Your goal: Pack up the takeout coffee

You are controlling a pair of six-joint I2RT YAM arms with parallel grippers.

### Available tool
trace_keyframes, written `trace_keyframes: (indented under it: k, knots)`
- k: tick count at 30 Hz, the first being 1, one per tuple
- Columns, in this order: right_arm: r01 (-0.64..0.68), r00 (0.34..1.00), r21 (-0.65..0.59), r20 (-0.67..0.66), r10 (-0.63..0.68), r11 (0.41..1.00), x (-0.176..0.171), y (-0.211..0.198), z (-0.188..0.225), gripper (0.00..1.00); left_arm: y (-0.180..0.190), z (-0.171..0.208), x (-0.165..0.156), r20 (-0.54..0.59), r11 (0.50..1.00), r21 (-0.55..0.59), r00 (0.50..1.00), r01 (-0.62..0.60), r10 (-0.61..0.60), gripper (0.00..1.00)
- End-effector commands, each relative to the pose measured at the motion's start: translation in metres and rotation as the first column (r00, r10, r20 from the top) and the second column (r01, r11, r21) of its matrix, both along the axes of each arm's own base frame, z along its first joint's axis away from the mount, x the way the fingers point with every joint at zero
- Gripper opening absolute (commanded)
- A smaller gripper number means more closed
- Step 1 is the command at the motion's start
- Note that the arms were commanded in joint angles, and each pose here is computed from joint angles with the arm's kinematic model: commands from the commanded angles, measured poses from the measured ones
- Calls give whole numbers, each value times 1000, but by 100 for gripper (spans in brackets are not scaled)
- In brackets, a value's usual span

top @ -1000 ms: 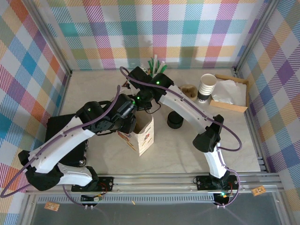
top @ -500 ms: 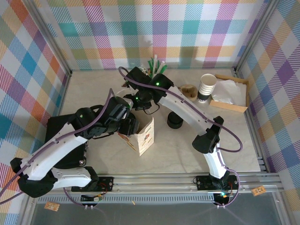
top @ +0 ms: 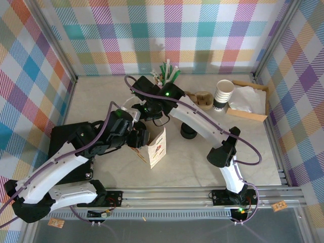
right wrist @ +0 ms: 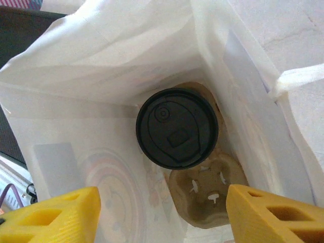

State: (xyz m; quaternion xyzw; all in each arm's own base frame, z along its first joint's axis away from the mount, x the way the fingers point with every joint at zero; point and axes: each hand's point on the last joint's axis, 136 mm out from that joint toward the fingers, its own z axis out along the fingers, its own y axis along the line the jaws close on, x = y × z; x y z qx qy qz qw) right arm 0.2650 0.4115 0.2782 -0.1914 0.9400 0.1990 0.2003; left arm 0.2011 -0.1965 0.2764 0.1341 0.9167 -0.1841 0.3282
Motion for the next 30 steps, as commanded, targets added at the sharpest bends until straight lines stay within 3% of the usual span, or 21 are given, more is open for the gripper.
trace_keyframes:
  k: [1, 11, 16, 21, 25, 30]
  knots:
    - [-35, 997, 103, 77, 27, 994, -19, 0, 52, 67, 2, -20, 0, -52, 1000, 17, 998, -23, 24, 68]
    - [-66, 969, 110, 244, 37, 992, -5, -5, 84, 70, 11, -17, 9, 74, 998, -24, 996, -53, 55, 70]
    - [-86, 945, 49, 320, 66, 995, 2, -14, 83, 73, 6, -24, 15, 157, 996, -79, 986, -35, 47, 72]
    - [-134, 891, 62, 443, 93, 989, 4, -27, 107, 75, -8, -36, 16, 124, 983, -181, 990, -40, 63, 74]
    - [-126, 892, 95, 446, 71, 987, -1, -41, 130, 74, -23, -32, 15, 70, 978, -206, 997, -12, 27, 75]
    - [-40, 910, -1, 412, 37, 999, 3, -74, 117, 71, -27, -18, 23, 53, 978, -204, 997, -48, 60, 75]
